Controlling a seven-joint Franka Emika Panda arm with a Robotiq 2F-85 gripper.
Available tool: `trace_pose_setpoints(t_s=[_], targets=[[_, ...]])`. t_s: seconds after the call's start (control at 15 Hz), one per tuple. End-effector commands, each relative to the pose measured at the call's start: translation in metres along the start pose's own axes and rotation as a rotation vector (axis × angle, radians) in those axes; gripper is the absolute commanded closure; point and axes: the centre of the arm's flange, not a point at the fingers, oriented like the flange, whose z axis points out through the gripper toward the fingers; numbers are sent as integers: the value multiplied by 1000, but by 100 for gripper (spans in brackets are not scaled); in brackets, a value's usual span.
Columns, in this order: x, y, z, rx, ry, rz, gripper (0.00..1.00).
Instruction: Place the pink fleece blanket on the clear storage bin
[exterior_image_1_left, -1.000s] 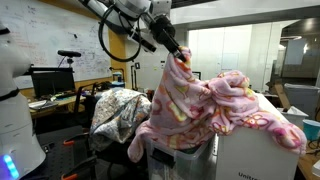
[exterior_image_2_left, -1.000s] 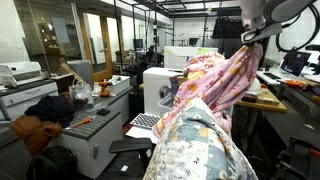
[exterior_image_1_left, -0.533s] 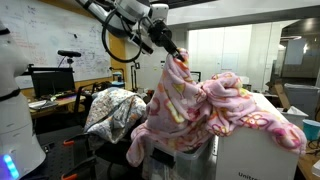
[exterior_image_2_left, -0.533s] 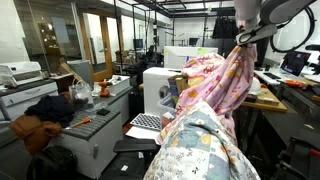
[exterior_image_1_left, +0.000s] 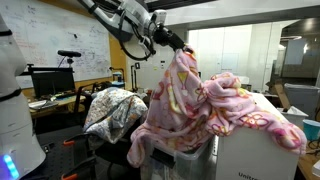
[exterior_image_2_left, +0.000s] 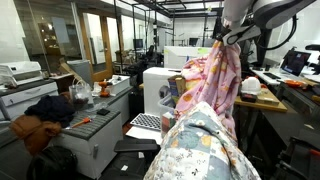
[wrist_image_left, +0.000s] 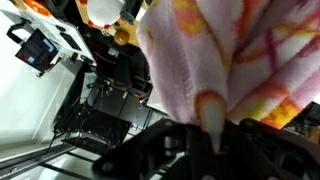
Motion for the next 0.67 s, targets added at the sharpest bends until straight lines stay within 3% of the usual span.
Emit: trace_pose_setpoints(t_s=[0.0, 0.4, 0.6], targets=[[32, -26, 3, -15, 136, -6, 99], [70, -46, 15, -60, 244, -54, 99], [84, -48, 20, -138, 296, -51, 99]])
